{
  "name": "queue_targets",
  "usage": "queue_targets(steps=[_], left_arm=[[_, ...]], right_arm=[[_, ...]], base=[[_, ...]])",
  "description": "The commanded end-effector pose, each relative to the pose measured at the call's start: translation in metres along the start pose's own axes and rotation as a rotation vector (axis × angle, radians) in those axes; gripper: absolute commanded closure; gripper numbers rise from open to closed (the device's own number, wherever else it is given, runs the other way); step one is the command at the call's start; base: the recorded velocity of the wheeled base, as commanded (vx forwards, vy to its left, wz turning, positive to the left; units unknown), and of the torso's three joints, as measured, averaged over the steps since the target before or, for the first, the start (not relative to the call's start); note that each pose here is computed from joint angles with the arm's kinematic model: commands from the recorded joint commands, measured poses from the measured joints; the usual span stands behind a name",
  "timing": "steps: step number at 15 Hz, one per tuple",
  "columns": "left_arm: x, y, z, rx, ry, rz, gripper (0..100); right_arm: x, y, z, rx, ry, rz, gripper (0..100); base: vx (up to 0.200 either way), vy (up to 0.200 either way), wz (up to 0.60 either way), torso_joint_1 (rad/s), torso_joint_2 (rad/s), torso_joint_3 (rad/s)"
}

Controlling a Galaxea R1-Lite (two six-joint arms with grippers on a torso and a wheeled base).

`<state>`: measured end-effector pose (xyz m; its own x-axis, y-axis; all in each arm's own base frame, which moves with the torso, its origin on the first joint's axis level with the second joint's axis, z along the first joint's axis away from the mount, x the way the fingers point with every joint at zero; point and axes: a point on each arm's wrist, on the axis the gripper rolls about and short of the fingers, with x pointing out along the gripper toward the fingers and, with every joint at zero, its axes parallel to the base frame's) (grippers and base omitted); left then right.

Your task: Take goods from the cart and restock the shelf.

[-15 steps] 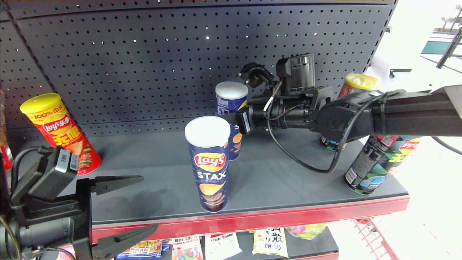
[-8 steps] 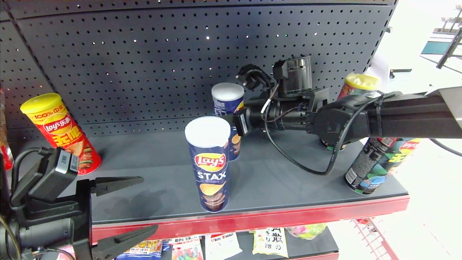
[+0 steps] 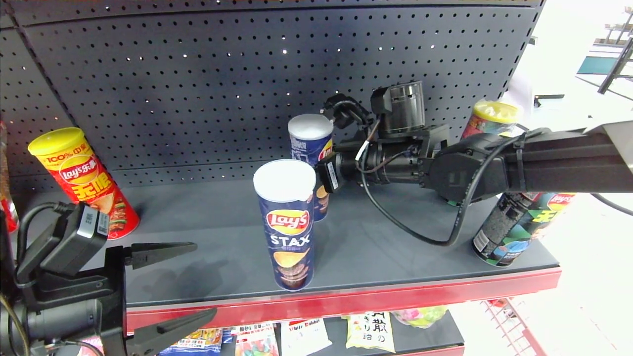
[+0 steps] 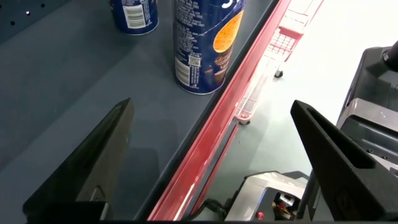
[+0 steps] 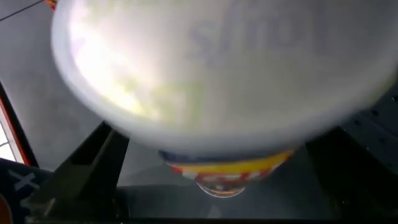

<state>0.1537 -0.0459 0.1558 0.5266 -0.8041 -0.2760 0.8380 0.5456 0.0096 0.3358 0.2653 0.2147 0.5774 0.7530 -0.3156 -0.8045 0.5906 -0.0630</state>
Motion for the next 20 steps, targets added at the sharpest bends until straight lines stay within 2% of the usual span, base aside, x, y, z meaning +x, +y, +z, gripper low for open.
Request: queue_targets(steps=[1,4,5,8,11,12,14,16,17,20], left_arm=[[0.001,0.001,-0.001,-0.006,0.006,-0.001,0],[0.003,0.003,-0.003,-0.015,0.015,-0.004,0],[0.006,0.005,-0.005,-0.027,0.034,0.012,0],[0.012,0.011,-0.009,-0.046,0.068,0.048,0],[0.017,0.018,-0.010,-0.068,0.100,0.112,0],[0.019,0.021,-0.008,-0.087,0.104,0.137,0],[0.021,0.026,-0.006,-0.100,0.117,0.198,0],[0.024,0.029,-0.008,-0.108,0.147,0.249,0],[0.027,0.032,-0.012,-0.116,0.182,0.295,0],[0.040,0.036,-0.018,-0.117,0.247,0.355,0]], right_arm=[[-0.020,0.004,0.007,-0.002,-0.014,-0.011,0],[-0.042,0.009,0.004,0.004,0.005,-0.025,0],[-0.066,0.015,-0.003,0.015,0.032,-0.036,0],[-0.101,0.017,-0.008,0.084,0.037,-0.150,0],[-0.136,0.023,-0.019,0.126,0.056,-0.248,0],[-0.150,0.028,-0.024,0.126,0.058,-0.256,0],[-0.175,0.040,-0.034,0.124,0.056,-0.244,0],[-0.201,0.055,-0.041,0.110,0.031,-0.212,0],[-0.224,0.066,-0.044,0.097,-0.008,-0.192,0],[-0.262,0.078,-0.052,0.082,-0.083,-0.185,0]], base=[[0.000,0.000,0.00,0.000,0.00,0.000],[0.000,0.000,0.00,0.000,0.00,0.000],[0.000,0.000,0.00,0.000,0.00,0.000],[0.000,0.000,0.00,0.000,0.00,0.000],[0.000,0.000,0.00,0.000,0.00,0.000],[0.000,0.000,0.00,0.000,0.00,0.000],[0.000,0.000,0.00,0.000,0.00,0.000],[0.000,0.000,0.00,0.000,0.00,0.000],[0.000,0.000,0.00,0.000,0.00,0.000],[0.000,0.000,0.00,0.000,0.00,0.000]])
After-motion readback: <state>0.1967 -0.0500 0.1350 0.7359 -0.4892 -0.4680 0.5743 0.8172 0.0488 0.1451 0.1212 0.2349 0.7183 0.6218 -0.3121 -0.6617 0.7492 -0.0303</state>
